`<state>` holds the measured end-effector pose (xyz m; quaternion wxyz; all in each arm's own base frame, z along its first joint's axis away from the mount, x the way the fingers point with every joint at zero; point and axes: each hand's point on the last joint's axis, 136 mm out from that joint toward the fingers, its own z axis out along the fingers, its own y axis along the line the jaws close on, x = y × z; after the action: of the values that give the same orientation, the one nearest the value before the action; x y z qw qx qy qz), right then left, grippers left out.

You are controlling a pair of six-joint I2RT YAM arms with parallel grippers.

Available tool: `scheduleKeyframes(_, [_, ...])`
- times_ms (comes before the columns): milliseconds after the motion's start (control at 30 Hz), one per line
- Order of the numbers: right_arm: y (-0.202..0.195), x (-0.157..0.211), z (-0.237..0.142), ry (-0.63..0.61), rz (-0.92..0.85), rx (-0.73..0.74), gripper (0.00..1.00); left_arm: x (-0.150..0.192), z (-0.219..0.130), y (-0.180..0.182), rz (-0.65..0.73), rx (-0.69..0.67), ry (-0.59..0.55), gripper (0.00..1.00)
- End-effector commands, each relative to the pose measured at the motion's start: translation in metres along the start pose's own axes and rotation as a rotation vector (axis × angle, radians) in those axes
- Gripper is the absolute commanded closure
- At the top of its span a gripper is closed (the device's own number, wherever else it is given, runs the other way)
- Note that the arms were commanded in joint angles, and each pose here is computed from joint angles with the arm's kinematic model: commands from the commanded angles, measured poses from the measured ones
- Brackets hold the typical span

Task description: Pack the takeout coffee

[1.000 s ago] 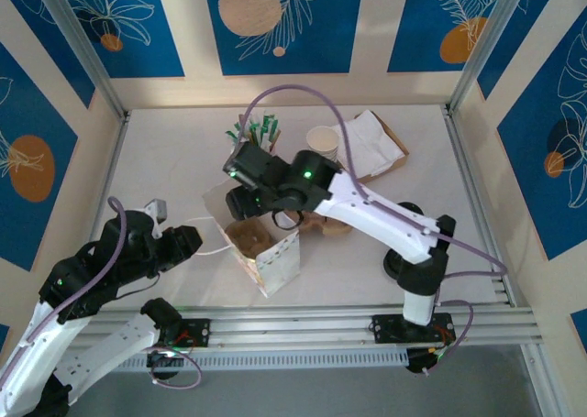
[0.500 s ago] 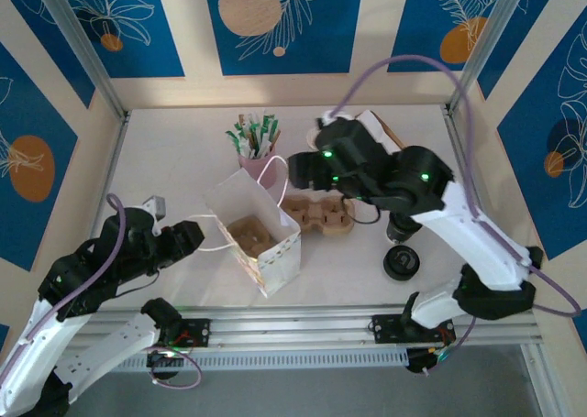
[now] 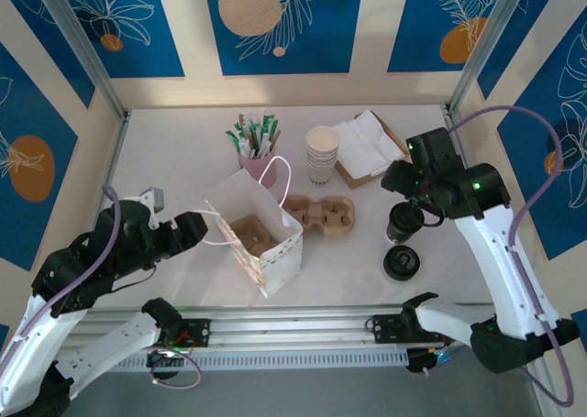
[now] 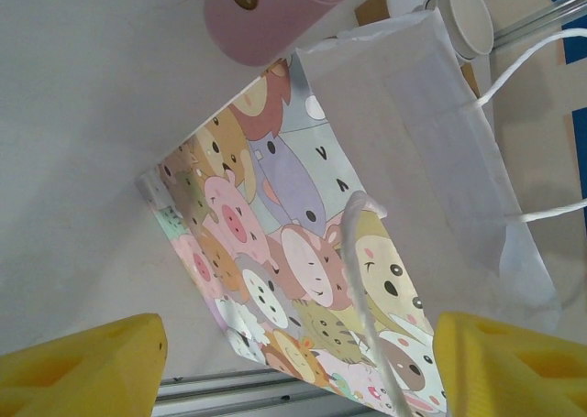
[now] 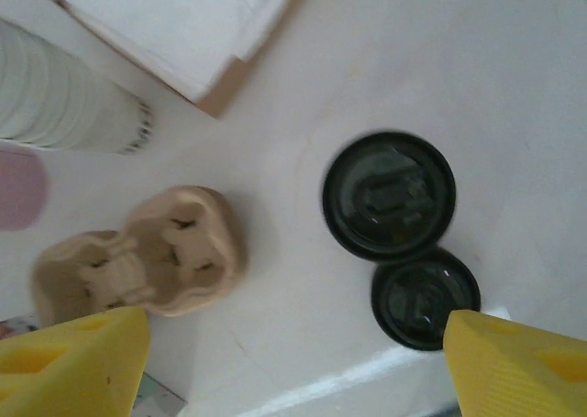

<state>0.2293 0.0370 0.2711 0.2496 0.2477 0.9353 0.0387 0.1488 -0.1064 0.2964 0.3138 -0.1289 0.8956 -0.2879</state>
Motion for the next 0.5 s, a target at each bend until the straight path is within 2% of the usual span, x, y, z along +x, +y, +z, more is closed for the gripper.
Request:
scheduleKeyframes(0, [-0.012, 0.022, 0.019, 0.123, 0.030, 0.016, 0.16, -0.006, -0.012, 0.002, 0.023, -0.005, -0.035, 0.23])
scheduleKeyframes(200, [-0.028, 0.031, 0.053, 0.171, 0.029, 0.036, 0.15, -0.006, -0.018, 0.006, 0.017, -0.008, -0.048, 0.22])
scheduleKeyframes(467, [-0.036, 0.020, 0.082, 0.171, -0.002, 0.030, 0.13, -0.004, -0.025, 0.013, 0.005, -0.025, -0.051, 0.22])
